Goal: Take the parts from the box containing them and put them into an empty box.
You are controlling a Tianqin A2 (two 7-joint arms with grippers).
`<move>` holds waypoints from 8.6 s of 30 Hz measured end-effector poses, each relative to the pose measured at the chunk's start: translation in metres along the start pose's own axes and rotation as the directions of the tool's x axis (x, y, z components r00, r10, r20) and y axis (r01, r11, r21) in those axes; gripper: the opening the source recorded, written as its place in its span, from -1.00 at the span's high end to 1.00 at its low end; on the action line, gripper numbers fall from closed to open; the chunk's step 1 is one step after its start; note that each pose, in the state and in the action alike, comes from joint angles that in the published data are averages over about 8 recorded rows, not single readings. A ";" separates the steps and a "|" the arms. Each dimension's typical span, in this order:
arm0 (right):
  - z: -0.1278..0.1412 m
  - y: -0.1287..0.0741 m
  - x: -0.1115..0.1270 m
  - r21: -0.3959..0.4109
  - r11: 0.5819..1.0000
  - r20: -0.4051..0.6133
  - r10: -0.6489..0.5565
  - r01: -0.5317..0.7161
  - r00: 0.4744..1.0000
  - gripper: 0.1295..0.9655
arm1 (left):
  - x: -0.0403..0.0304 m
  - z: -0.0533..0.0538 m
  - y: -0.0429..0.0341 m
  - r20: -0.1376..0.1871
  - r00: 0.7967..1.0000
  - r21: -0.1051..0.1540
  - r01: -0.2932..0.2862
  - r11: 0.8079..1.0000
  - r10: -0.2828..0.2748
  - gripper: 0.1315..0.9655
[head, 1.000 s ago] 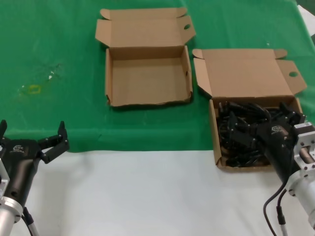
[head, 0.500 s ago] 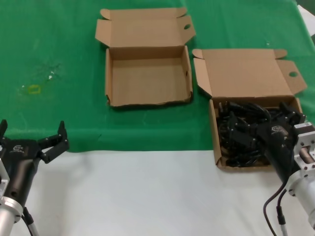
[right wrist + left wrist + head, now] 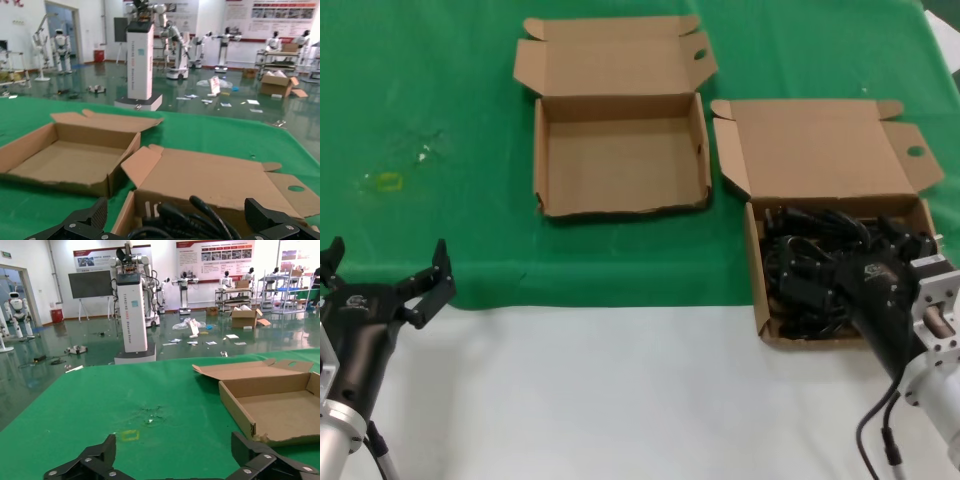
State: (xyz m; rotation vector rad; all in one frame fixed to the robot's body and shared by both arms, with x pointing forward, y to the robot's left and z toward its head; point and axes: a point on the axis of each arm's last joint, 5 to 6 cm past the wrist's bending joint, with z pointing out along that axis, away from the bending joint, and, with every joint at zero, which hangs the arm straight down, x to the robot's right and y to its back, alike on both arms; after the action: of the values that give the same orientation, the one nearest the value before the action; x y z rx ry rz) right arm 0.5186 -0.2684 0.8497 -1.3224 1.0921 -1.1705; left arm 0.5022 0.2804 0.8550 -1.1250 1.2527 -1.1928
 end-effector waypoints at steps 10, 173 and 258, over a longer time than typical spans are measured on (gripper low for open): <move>0.000 -0.016 0.025 -0.034 0.994 0.144 -0.096 0.102 0.985 -1.00 | 0.0000 0.000 0.0000 0.000 1.000 0.000 0.000 1.000 0.000 -0.41; 0.245 -0.293 0.016 0.121 0.670 0.721 -0.566 0.733 0.399 0.90 | 0.0000 0.000 0.0000 0.000 1.000 0.000 0.000 1.000 0.000 0.97; 0.270 -0.219 -0.052 0.054 0.751 0.537 -0.577 0.658 0.615 -0.02 | 0.0000 0.000 0.0000 0.000 1.000 0.000 0.000 1.000 0.000 0.89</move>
State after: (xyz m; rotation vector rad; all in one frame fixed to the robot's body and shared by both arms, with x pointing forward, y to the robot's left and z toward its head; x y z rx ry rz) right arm 0.7820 -0.1695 1.0613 -2.0971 0.2947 -1.0971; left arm 0.5022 0.2804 0.8550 -1.1251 1.2527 -1.1928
